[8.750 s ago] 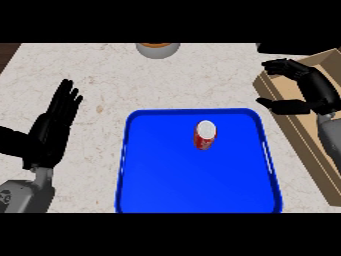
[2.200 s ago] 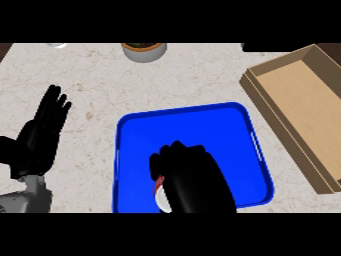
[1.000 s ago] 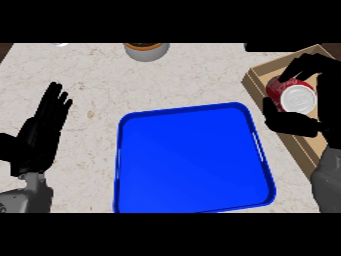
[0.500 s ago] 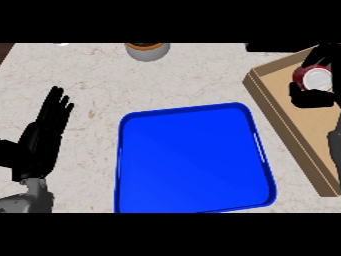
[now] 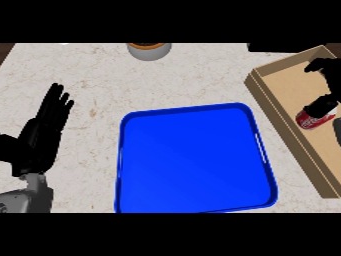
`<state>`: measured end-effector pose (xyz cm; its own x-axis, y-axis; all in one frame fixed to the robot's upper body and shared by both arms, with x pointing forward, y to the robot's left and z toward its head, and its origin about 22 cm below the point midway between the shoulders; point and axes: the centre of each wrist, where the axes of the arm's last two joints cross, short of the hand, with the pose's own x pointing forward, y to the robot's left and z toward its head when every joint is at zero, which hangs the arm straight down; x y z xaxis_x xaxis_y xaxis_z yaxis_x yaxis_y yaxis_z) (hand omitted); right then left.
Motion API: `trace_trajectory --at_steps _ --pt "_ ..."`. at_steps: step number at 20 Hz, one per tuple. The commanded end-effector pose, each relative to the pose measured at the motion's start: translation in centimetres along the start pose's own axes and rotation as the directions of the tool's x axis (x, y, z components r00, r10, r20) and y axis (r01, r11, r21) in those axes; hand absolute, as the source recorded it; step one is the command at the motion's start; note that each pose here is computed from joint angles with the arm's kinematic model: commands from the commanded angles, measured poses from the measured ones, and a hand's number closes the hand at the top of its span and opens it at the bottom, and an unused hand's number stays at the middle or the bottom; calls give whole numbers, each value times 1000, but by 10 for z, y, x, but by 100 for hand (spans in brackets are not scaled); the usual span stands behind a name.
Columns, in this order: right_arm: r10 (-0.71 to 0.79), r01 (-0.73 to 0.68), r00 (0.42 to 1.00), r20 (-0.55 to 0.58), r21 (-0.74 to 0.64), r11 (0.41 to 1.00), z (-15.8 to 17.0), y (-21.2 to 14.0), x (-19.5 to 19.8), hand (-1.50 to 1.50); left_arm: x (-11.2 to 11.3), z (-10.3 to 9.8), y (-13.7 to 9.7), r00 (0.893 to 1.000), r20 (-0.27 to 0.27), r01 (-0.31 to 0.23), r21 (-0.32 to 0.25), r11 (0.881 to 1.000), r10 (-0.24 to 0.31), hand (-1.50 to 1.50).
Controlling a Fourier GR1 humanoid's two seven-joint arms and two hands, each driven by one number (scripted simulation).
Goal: Pick the can from the tray and place it in the cardboard box
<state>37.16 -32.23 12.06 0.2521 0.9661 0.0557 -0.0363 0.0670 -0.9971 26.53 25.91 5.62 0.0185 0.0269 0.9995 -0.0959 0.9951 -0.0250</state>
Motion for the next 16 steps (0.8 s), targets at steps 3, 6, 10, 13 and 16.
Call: trace_trajectory --at_steps 3,6,10,13,16 --pt "-163 166 986 43 -88 982 -18 31 -17 -150 14 3 9 1000 -15 0 -12 1000 0 0" --pt "-248 283 956 154 -278 918 -17 13 -24 -150 10 -7 -1 1000 -2 -1 -5 1000 1 0" --pt "-427 506 861 277 -381 774 -23 -17 -12 -150 -8 0 1 1000 -16 -3 8 1000 3 0" --pt "-569 641 767 296 -334 691 -18 -15 -21 -150 -20 12 2 1000 -20 -3 29 1000 3 0" --pt "-747 798 600 287 -284 532 -28 -30 -14 -150 -2 4 -6 1000 -6 0 18 1000 0 0"
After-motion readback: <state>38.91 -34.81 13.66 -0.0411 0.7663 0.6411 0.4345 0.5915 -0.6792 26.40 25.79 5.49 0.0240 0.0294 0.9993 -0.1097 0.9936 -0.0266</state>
